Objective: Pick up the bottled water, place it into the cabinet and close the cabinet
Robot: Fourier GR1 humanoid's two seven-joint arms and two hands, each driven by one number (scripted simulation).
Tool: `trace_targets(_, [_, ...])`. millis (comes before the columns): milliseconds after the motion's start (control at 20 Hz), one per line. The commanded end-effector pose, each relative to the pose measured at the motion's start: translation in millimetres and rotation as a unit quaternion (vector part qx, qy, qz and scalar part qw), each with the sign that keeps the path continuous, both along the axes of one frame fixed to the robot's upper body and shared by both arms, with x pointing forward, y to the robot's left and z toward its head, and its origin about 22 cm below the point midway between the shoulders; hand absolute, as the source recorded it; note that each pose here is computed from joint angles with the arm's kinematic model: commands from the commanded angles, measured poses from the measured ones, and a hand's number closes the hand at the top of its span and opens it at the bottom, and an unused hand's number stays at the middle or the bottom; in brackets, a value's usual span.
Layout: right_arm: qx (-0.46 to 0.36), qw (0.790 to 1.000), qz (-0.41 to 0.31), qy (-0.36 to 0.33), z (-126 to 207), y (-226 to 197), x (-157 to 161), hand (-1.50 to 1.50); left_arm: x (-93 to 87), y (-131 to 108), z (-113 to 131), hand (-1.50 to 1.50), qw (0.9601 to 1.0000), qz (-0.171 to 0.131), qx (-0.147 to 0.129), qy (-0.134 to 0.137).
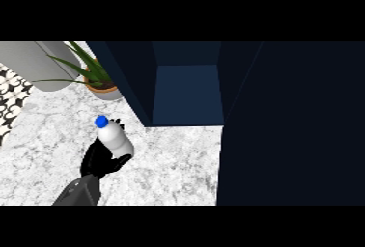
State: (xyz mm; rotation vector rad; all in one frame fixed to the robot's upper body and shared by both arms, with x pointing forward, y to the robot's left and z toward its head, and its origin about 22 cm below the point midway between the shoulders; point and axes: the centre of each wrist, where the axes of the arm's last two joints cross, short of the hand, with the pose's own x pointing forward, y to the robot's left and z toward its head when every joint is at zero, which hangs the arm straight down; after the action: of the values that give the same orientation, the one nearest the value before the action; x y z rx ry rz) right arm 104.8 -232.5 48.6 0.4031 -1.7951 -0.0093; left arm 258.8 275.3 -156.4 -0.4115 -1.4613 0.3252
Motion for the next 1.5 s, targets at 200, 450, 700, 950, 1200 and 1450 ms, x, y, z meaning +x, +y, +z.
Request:
trace_targets(200, [-0.006, 1.000, 0.003, -0.003, 18, -2, 1, -1.50, 12.2, -34, 1, 1.50, 0.9984, -0.038, -0.037, -0.022])
trace_targets(450, [-0.001, 1.000, -0.003, -0.011, 2, -11, -6, -1.50, 16.6, -51, 2, 1.50, 0.9987, -0.027, -0.026, -0.035])
trace_targets(700, [-0.003, 1.000, -0.002, 0.000, 0, 6, 1, -1.50, -24.2, 11, -11, 1.50, 0.9993, 0.001, -0.023, -0.029])
trace_targets(950, [0.005, 1.000, -0.006, 0.006, -4, 12, -16, -1.50, -32.0, 39, -7, 1.50, 0.9986, 0.018, -0.012, -0.049])
trace_targets(1200, [0.003, 1.000, -0.007, -0.001, -2, -2, -3, -1.50, -1.9, 33, 13, 1.50, 0.9968, 0.035, -0.043, -0.057])
trace_targets(1450, [-0.004, 1.000, -0.007, 0.005, 0, 7, 11, -1.50, -13.9, 30, 14, 1.50, 0.9971, 0.019, -0.060, -0.043])
